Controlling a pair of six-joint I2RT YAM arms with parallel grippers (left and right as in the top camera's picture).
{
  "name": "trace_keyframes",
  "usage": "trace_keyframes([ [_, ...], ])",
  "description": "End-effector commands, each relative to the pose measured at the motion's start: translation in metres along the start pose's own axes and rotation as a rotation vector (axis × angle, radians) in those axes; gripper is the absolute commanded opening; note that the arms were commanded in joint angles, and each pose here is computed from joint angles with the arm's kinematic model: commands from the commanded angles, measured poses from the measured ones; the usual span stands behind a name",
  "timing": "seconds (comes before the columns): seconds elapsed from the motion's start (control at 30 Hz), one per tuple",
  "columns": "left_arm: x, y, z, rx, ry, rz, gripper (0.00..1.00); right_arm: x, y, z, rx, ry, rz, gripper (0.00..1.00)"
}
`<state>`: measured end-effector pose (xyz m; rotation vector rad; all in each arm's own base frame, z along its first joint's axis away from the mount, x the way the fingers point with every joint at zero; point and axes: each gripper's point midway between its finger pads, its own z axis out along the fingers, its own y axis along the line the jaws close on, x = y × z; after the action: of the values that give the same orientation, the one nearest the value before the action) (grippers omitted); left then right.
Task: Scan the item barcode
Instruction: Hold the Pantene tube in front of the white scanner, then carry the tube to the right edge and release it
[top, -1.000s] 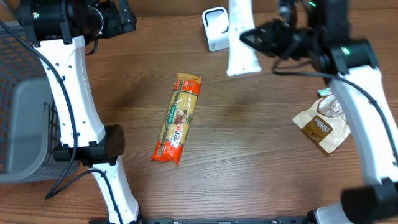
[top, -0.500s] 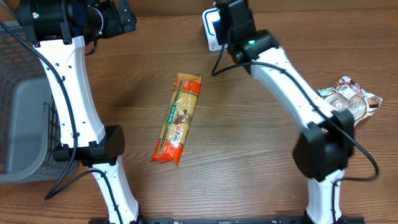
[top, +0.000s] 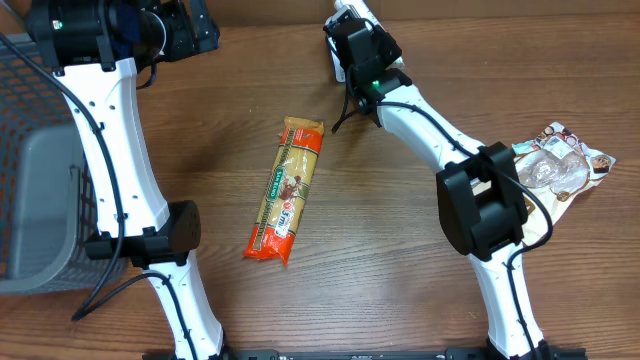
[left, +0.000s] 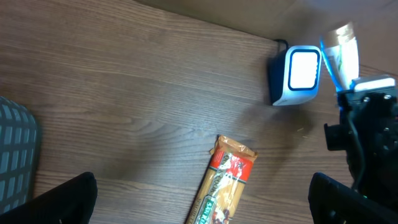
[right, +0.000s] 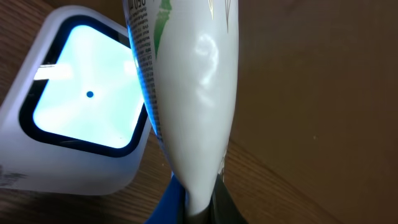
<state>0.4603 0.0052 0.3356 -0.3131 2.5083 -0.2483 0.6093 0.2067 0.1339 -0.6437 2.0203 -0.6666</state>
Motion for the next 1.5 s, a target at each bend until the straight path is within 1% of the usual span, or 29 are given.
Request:
trace_keyframes([
  [0.0,0.000,-0.006,-0.009,0.006,-0.019,0.015,1.00,-0.006,-0.022,0.004,0.091,-0.001,0.016,0.04],
  [0.37,0.000,-0.006,-0.009,0.006,-0.019,0.015,0.99,0.011,-0.007,0.020,0.095,0.037,-0.020,0.04],
  [0.5,0.000,-0.006,-0.009,0.006,-0.019,0.015,1.00,0.009,-0.022,0.017,0.179,0.041,0.002,0.04],
  [0.67,0.000,-0.006,-0.009,0.006,-0.019,0.015,0.99,0.008,-0.028,0.013,0.220,0.062,-0.069,0.04],
  [0.77,0.000,-0.006,-0.009,0.006,-0.019,0.015,1.00,0.002,-0.029,0.000,0.220,0.066,-0.084,0.04],
  [0.83,0.000,-0.006,-0.009,0.006,-0.019,0.015,1.00,-0.006,-0.026,-0.010,0.184,0.050,-0.096,0.04],
  [0.93,0.000,-0.006,-0.009,0.006,-0.019,0.015,1.00,-0.022,-0.026,-0.029,0.126,0.009,-0.064,0.04],
  [0.97,0.000,-0.006,-0.009,0.006,-0.019,0.015,0.99,-0.035,-0.028,-0.047,0.057,-0.026,-0.020,0.04],
  [1.07,0.000,-0.006,-0.009,0.006,-0.019,0.015,0.99,-0.051,-0.034,-0.085,-0.098,-0.073,0.107,0.04],
  [1.17,0.000,-0.006,-0.009,0.006,-0.019,0.015,1.00,-0.063,-0.050,-0.128,-0.259,-0.100,0.302,0.04],
  [1.23,0.000,-0.006,-0.009,0.006,-0.019,0.015,1.00,-0.064,-0.065,-0.158,-0.375,-0.095,0.438,0.04],
  [1.33,0.000,-0.006,-0.009,0.006,-0.019,0.015,0.99,-0.046,-0.092,-0.192,-0.487,-0.015,0.628,0.04],
  [1.47,0.000,-0.006,-0.009,0.006,-0.019,0.015,1.00,0.020,-0.133,-0.209,-0.441,0.227,0.850,0.04],
])
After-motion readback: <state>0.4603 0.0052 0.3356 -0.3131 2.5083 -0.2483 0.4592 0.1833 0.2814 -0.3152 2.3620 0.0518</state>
